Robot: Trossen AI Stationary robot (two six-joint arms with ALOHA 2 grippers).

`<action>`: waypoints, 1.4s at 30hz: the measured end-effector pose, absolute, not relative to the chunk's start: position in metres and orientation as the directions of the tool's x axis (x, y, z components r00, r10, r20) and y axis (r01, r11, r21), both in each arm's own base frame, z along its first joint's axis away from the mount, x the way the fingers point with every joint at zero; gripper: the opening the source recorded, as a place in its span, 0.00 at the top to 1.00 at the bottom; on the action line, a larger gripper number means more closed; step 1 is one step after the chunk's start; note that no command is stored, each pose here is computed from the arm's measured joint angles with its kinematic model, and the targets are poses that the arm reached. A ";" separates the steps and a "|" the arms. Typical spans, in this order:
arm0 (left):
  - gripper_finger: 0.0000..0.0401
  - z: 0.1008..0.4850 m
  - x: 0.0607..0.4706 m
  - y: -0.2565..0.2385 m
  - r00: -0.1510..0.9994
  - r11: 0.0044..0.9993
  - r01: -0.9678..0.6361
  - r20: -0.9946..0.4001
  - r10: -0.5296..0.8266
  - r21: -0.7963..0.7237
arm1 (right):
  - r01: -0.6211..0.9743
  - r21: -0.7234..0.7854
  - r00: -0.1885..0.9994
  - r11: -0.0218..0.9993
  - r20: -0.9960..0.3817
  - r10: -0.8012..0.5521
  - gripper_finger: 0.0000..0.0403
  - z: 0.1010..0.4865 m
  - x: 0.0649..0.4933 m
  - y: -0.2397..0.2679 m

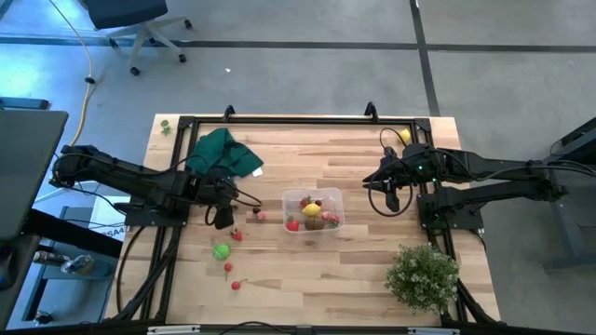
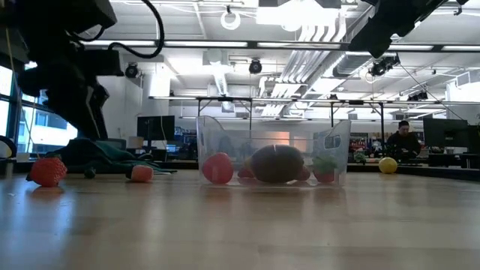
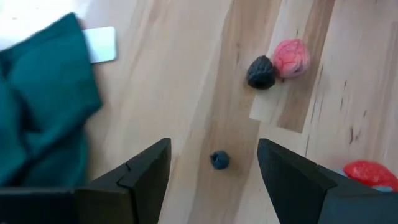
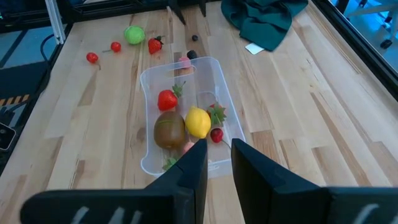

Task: Pick and placing Produce into tupperware
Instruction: Put the blueberry into the transparent bin

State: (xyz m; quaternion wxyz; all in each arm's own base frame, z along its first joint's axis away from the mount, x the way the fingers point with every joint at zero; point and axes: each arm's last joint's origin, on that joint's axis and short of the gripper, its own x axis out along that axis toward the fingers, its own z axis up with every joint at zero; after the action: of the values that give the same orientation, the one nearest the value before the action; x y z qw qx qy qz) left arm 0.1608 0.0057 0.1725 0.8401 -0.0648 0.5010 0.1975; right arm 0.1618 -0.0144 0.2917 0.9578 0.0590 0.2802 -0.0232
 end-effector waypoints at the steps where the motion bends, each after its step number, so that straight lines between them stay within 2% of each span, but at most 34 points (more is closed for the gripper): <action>1: 0.43 0.168 0.161 0.006 0.435 0.916 -0.395 -0.863 0.258 0.075 | 0.077 0.100 0.842 0.992 -0.540 -0.011 0.85 0.292 0.162 -0.014; 5: 0.43 0.157 0.159 0.005 0.453 0.918 -0.392 -0.856 0.248 0.059 | 0.077 0.100 0.842 0.992 -0.540 -0.011 0.85 0.292 0.162 -0.014; 16: 0.43 0.141 0.149 0.005 0.412 0.918 -0.391 -0.878 0.242 0.070 | 0.077 0.100 0.842 0.992 -0.540 -0.011 0.85 0.292 0.162 -0.014; 24: 0.43 0.130 0.147 0.005 0.449 0.931 -0.359 -0.861 0.237 0.068 | 0.077 0.100 0.842 0.992 -0.540 -0.011 0.85 0.292 0.162 -0.014; 31: 0.54 0.129 0.147 0.005 0.451 0.951 -0.296 -0.865 0.222 0.090 | 0.077 0.100 0.842 0.992 -0.540 -0.011 0.85 0.292 0.162 -0.014; 42: 0.68 0.122 0.149 0.005 0.408 0.949 -0.293 -0.882 0.234 0.116 | 0.077 0.100 0.842 0.992 -0.540 -0.011 0.85 0.292 0.162 -0.014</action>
State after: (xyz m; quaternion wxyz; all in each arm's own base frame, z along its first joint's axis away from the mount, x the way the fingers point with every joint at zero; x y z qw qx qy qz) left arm 0.1486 0.0049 0.1221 0.8386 -0.0283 0.5208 0.1572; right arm 0.1618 -0.0144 0.2917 0.9578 0.0590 0.2803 -0.0230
